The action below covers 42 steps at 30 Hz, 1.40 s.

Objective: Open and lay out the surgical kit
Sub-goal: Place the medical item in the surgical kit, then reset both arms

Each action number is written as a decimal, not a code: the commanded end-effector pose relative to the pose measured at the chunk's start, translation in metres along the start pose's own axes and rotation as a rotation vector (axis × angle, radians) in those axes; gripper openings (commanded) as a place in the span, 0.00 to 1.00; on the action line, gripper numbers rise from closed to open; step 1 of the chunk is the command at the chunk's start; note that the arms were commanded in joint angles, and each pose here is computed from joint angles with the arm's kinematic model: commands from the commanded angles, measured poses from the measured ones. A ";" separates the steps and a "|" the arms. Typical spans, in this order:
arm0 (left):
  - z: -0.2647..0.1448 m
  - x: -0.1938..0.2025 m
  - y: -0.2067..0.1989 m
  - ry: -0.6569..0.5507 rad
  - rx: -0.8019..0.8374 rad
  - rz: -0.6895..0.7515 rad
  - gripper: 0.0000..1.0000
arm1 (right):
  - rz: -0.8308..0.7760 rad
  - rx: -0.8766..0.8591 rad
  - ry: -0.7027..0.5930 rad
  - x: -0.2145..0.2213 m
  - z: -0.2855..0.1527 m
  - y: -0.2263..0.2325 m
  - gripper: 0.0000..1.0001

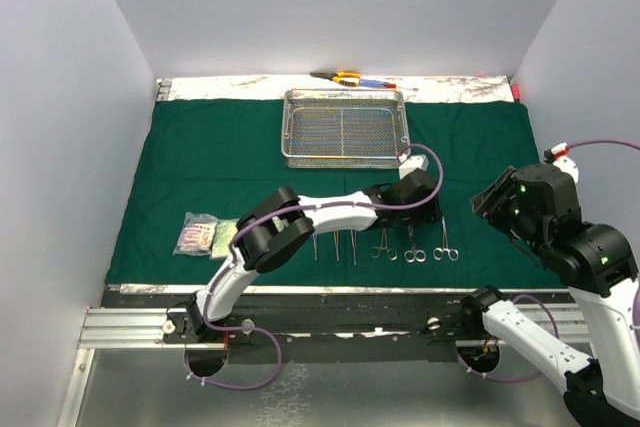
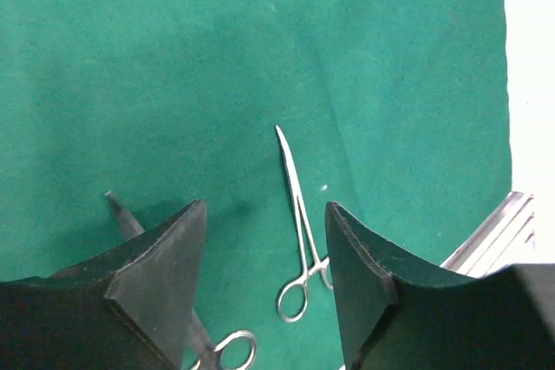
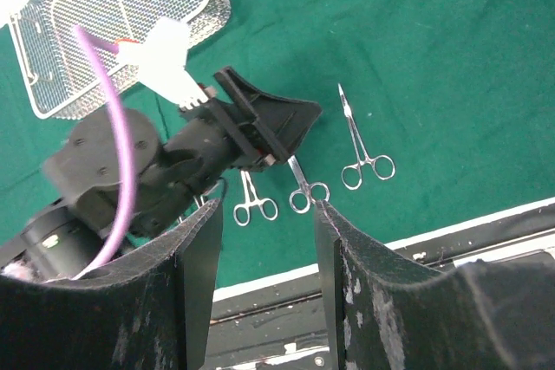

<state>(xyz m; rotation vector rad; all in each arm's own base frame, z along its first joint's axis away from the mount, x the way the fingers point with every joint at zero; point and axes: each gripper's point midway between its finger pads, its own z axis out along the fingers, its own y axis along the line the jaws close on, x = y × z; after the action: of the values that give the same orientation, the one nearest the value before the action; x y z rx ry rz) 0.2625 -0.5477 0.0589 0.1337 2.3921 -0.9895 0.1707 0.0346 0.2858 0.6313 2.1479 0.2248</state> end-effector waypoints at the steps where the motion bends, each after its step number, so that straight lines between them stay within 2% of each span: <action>1: -0.074 -0.064 -0.022 -0.148 -0.064 0.138 0.61 | 0.017 -0.051 -0.043 -0.013 -0.005 0.011 0.51; 4: -0.119 -0.086 -0.010 -0.211 -0.152 0.221 0.62 | 0.017 -0.060 -0.070 -0.021 -0.007 0.015 0.51; 7: -0.181 -0.113 -0.003 -0.297 -0.211 0.270 0.63 | 0.010 -0.085 -0.102 -0.031 -0.010 0.021 0.54; 10: -0.243 -0.135 0.011 -0.378 -0.282 0.286 0.63 | 0.001 -0.119 -0.147 -0.043 -0.016 0.028 0.61; 16: -0.386 -0.175 0.038 -0.606 -0.394 0.294 0.66 | -0.039 -0.133 -0.221 -0.064 -0.024 0.033 0.79; 19: -0.451 -0.185 0.046 -0.698 -0.380 0.293 0.66 | -0.055 -0.120 -0.262 -0.075 -0.029 0.031 0.98; 26: -0.587 -0.195 0.089 -0.938 -0.412 0.167 0.66 | -0.074 -0.101 -0.370 -0.102 -0.042 0.029 1.00; 29: -0.623 -0.193 0.104 -0.998 -0.424 0.128 0.66 | -0.075 -0.088 -0.408 -0.111 -0.048 0.027 1.00; 34: -0.659 -0.190 0.125 -1.051 -0.466 0.087 0.66 | -0.059 -0.060 -0.481 -0.127 -0.064 0.017 1.00; 42: -0.681 -0.187 0.136 -1.090 -0.468 0.056 0.66 | -0.057 -0.065 -0.540 -0.137 -0.083 0.007 1.00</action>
<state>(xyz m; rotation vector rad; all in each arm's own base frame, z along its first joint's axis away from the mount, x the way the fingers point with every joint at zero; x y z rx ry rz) 0.1620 0.0145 0.4716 -0.3930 1.5082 -0.3486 0.1839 -0.0114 0.4229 0.5030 1.6823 0.1151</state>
